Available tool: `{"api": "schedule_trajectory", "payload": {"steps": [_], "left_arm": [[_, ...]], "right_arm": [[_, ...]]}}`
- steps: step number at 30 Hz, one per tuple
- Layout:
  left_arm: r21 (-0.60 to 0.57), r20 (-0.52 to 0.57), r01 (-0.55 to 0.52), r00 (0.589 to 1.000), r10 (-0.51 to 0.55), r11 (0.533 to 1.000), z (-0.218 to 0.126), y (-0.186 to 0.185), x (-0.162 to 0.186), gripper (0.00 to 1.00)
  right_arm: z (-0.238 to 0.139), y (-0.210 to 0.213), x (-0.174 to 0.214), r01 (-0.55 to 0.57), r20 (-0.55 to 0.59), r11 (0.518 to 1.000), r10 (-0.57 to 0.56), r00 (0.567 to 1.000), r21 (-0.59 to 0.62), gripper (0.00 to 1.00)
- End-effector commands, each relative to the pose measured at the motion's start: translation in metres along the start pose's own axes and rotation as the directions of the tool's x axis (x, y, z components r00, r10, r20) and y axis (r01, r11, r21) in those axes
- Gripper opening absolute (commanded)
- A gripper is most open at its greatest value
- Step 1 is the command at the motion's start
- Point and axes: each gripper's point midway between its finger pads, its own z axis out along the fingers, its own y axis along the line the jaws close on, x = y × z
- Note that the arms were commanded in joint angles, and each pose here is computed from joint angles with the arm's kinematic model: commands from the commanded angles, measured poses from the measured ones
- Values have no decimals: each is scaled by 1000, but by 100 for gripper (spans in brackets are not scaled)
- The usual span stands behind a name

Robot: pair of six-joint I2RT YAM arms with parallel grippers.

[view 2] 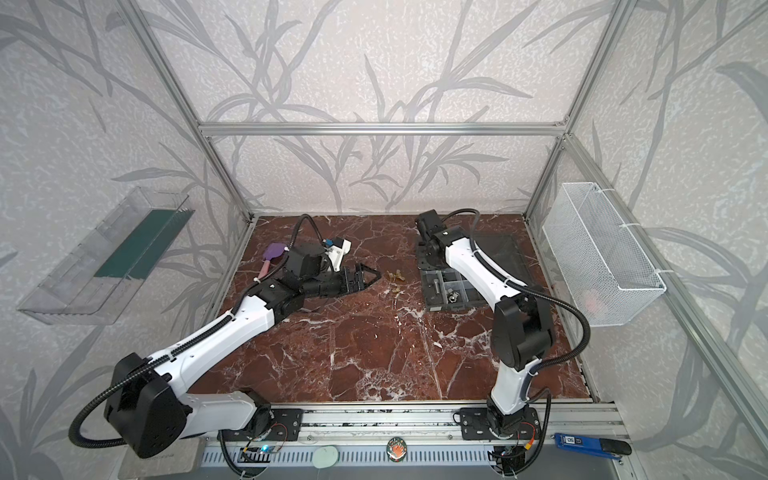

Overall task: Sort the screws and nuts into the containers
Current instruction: 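Carry the brass wing nut over the organizer compartment with the right gripper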

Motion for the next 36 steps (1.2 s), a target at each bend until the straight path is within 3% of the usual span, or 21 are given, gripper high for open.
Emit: {"api": "schedule_trajectory", "payload": {"steps": [1, 10, 19, 28, 32, 36], "left_arm": [[38, 14, -50, 999, 49, 998, 8, -19, -9, 99], [95, -52, -88, 994, 93, 992, 34, -49, 5, 99], [81, -68, -91, 993, 97, 993, 38, -49, 10, 99], [63, -71, -92, 993, 96, 994, 38, -45, 11, 99], [51, -71, -99, 992, 103, 994, 37, -42, 11, 99], [35, -66, -102, 992, 104, 994, 33, -37, 9, 99]], "right_arm": [[-4, -36, 13, -46, -8, 998, 46, 999, 45, 8], [20, -98, 52, -162, -66, 981, 169, 983, 108, 8], [54, -112, 62, -193, -115, 974, 206, 972, 118, 10], [64, -113, 58, -176, -139, 976, 193, 971, 128, 28], [50, -109, 50, -175, -108, 980, 185, 977, 96, 40], [13, -89, 29, -136, -16, 990, 136, 991, 23, 44]]}}
